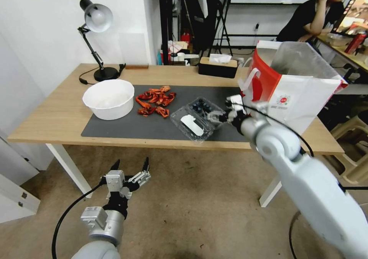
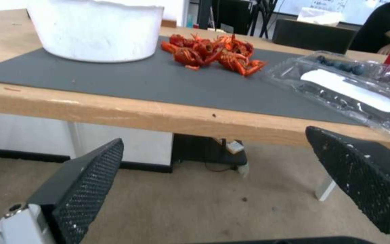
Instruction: Close the takeout container lid, then place the container into the takeout bag.
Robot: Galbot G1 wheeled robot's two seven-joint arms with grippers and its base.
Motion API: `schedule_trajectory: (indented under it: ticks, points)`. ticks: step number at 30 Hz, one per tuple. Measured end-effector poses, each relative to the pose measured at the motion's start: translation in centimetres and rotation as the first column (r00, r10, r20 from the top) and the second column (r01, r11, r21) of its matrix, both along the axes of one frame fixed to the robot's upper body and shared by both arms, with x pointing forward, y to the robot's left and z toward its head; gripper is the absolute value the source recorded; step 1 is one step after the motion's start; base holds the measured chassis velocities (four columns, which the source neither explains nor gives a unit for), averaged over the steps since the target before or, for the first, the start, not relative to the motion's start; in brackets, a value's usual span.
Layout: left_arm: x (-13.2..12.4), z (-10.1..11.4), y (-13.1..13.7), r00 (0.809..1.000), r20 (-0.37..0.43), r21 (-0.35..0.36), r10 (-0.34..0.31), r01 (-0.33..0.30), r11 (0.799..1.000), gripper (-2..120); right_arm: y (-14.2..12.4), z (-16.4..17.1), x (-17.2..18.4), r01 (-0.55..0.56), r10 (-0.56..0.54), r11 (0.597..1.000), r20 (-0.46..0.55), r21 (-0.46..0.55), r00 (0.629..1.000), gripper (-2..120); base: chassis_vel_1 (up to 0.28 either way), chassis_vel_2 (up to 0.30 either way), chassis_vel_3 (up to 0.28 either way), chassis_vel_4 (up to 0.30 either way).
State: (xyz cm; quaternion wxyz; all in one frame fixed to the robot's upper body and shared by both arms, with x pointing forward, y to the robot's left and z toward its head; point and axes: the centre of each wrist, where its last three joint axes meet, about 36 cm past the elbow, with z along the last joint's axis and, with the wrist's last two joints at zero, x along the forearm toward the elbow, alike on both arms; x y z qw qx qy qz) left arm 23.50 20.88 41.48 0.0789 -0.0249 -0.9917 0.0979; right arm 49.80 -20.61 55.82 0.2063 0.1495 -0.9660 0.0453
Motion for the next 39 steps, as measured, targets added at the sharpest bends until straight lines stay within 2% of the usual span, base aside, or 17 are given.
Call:
schedule_trajectory:
  ticks: [1, 6, 14, 17, 25, 39]
  points:
    - [0.0, -0.2, 0.0, 1.0, -0.004, 0.0, 0.001, -0.001, 1.0, 100, 0.2, -0.1, 1.0, 0.024, -0.026, 0.999, -0.034, -0.044, 0.999, 100, 0.0, 0.0, 0.0, 0.0]
    - [-0.1, -0.2, 0.1, 1.0, -0.006, 0.005, -0.002, 0.002, 1.0, 100, 0.0, 0.1, 1.9, 0.054, -0.06, 0.996, -0.089, -0.069, 0.994, 100, 0.0, 0.0, 0.0, 0.0]
    - [-0.1, -0.5, 0.0, 1.0, -0.015, 0.008, -0.016, 0.016, 1.0, 100, -1.0, 3.9, 4.4, 0.1, -0.111, 0.992, -0.156, -0.077, 0.982, 100, 0.0, 0.0, 0.0, 0.0]
    - [-0.1, -0.6, -0.1, 1.0, -0.017, 0.009, -0.021, 0.021, 1.0, 100, -1.1, 5.4, 5.5, 0.124, -0.137, 0.989, -0.213, -0.076, 0.967, 100, 0.0, 0.0, 0.0, 0.0]
    - [-0.4, -0.7, 0.0, 0.999, -0.023, 0.017, -0.029, 0.03, 0.999, 100, -1.0, 4.6, 6.8, 0.151, -0.177, 0.983, -0.307, -0.107, 0.935, 100, 0.0, 0.0, 0.0, 0.0]
    - [-0.6, -1.1, -0.3, 0.999, -0.017, 0.022, -0.028, 0.028, 0.999, 100, -1.5, 2.5, 8.2, 0.146, -0.177, 0.982, -0.333, -0.116, 0.926, 100, 0.0, 0.0, 0.0, 0.0]
